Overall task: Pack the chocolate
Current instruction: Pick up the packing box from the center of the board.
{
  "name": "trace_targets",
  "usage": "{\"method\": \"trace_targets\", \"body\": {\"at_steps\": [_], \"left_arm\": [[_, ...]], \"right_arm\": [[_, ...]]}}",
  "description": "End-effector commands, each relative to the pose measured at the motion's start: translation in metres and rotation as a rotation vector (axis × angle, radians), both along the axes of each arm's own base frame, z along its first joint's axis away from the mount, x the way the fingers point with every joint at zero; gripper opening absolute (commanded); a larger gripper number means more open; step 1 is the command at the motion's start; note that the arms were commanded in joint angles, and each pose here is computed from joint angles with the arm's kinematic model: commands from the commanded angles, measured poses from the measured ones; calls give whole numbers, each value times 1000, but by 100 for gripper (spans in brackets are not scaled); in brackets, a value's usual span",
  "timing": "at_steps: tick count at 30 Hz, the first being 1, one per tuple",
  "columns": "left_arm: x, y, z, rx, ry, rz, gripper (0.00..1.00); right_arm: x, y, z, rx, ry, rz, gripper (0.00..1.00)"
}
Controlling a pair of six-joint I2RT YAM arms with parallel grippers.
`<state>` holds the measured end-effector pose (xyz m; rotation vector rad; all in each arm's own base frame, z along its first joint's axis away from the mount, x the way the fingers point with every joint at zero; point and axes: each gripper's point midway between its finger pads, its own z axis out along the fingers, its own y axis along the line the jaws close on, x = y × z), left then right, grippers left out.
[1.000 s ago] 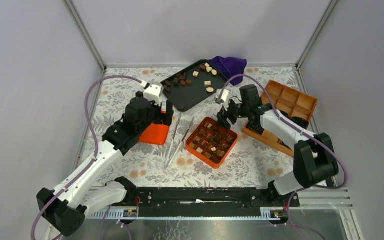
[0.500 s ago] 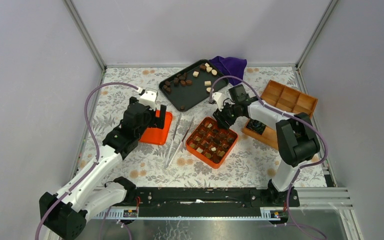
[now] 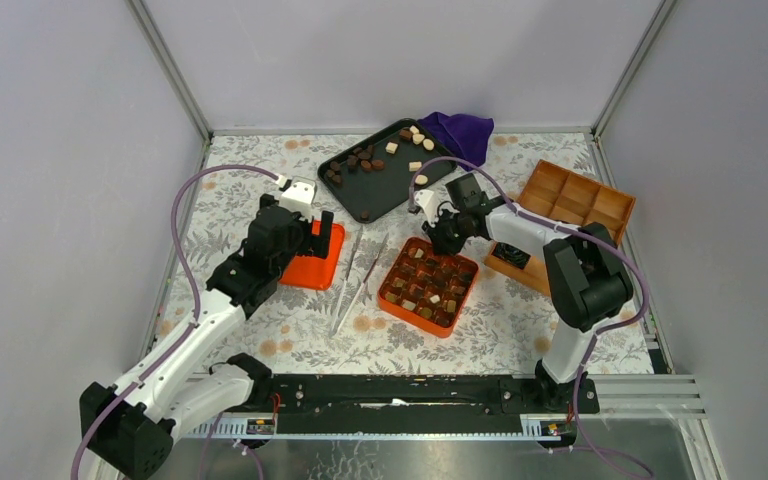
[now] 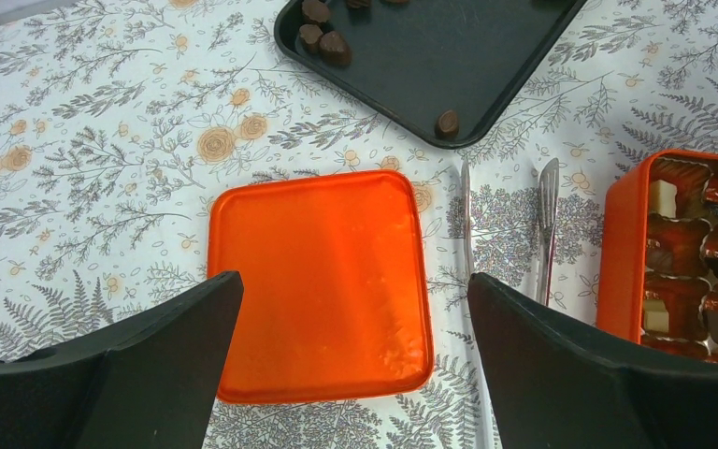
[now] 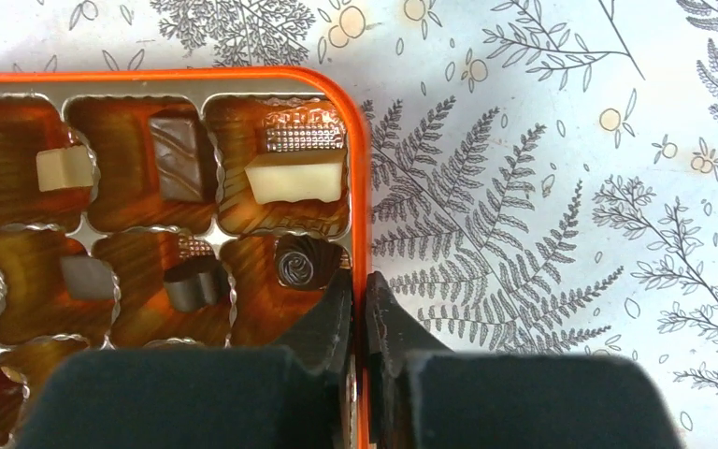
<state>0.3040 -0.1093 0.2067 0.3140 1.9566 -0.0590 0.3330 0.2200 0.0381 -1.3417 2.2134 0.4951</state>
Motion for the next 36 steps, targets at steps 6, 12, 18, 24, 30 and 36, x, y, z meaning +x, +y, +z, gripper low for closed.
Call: {"method": "trace_targets", "body": {"at_steps": [6, 12, 18, 24, 30, 36], "left_arm": [[8, 4, 10, 3, -63, 18, 98], [8, 6, 10, 8, -68, 27, 98], [9, 9, 7, 20, -66, 40, 98], [9, 11, 3, 34, -60, 50, 99], [9, 12, 0, 40, -53, 54, 99], [9, 12, 0, 41, -52, 51, 99]], "right_arm": [[12, -5, 68, 51, -230, -32, 0], [16, -21, 137, 97, -483, -89, 0], [22, -43, 193, 126, -746, -185, 0], [19, -56, 222, 176, -898, -247, 0], [15, -55, 225, 212, -915, -260, 0], [14, -53, 225, 243, -927, -278, 0]]}}
